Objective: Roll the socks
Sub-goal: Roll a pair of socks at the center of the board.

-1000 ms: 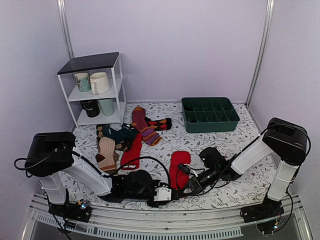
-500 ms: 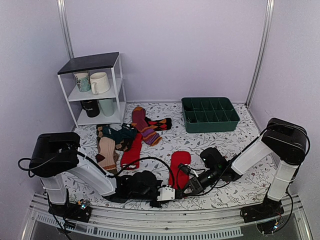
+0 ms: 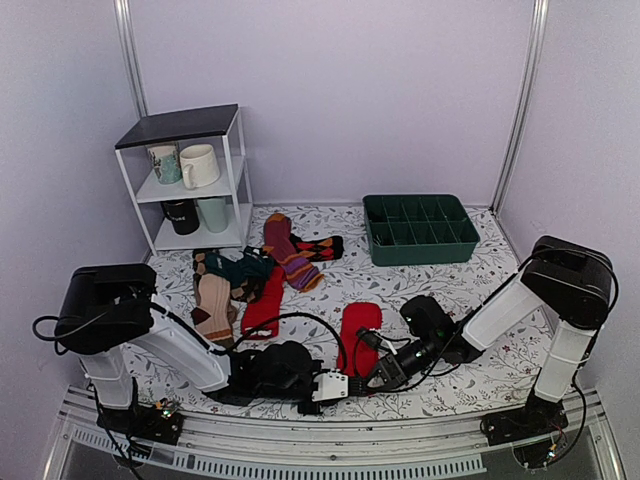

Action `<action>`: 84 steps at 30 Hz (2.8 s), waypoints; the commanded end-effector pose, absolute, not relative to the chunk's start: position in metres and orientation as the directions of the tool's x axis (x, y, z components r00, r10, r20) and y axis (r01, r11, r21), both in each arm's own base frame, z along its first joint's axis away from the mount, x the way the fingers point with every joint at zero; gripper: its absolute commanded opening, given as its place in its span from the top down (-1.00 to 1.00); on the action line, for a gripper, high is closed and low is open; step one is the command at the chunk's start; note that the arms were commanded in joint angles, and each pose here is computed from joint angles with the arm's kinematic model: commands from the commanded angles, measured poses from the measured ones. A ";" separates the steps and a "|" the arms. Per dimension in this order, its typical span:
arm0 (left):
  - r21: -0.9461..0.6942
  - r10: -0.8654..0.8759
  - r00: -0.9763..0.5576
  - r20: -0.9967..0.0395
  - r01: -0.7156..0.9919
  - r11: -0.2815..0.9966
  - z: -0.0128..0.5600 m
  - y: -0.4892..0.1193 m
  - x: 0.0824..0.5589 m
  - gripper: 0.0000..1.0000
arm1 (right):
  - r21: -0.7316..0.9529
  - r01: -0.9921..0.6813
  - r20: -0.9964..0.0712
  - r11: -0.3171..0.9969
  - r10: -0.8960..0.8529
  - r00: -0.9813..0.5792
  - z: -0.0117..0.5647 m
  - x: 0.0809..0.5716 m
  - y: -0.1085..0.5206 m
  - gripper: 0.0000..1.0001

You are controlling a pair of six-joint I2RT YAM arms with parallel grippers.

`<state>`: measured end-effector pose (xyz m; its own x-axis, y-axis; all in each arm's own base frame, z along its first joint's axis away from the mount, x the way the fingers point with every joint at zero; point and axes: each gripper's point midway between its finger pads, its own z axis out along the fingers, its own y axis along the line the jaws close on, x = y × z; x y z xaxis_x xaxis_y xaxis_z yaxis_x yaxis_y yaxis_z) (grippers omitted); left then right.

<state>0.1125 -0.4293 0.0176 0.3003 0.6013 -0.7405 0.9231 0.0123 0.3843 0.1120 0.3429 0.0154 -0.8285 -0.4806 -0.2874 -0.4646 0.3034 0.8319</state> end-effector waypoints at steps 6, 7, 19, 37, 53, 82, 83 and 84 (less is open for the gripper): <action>0.321 0.671 0.267 -0.691 0.946 -0.046 -0.011 -0.412 0.099 0.86 | 0.807 -0.352 -0.085 0.474 -0.496 -0.864 -0.030 0.090 0.312 0.98; 0.317 0.668 0.268 -0.695 0.947 -0.050 -0.011 -0.413 0.098 0.88 | 0.807 -0.352 -0.087 0.474 -0.495 -0.864 -0.030 0.090 0.312 0.98; -0.067 0.726 -0.048 -0.686 0.998 0.002 -0.015 -0.400 0.091 1.00 | 0.675 -0.607 -0.456 0.420 -0.409 -0.790 0.026 0.141 0.329 0.20; -0.444 0.825 -0.368 -0.430 0.881 0.162 -0.063 -0.360 0.082 1.00 | -0.042 -0.959 -0.889 0.280 -0.448 -0.092 0.062 0.116 0.328 0.03; -0.452 0.823 -0.370 -0.430 0.878 0.158 -0.065 -0.358 0.083 1.00 | -0.107 -0.966 -0.799 0.234 -0.598 -0.056 0.023 0.103 0.342 0.03; -0.459 0.827 -0.367 -0.426 0.875 0.152 -0.067 -0.358 0.082 1.00 | -0.142 -0.961 -0.832 0.238 -0.555 -0.014 0.042 0.108 0.349 0.02; -0.458 0.827 -0.366 -0.427 0.876 0.151 -0.066 -0.358 0.082 1.00 | -0.143 -0.961 -0.831 0.238 -0.556 -0.014 0.040 0.109 0.351 0.02; -0.458 0.827 -0.366 -0.428 0.876 0.150 -0.066 -0.358 0.082 1.00 | -0.144 -0.961 -0.831 0.237 -0.556 -0.012 0.038 0.109 0.352 0.02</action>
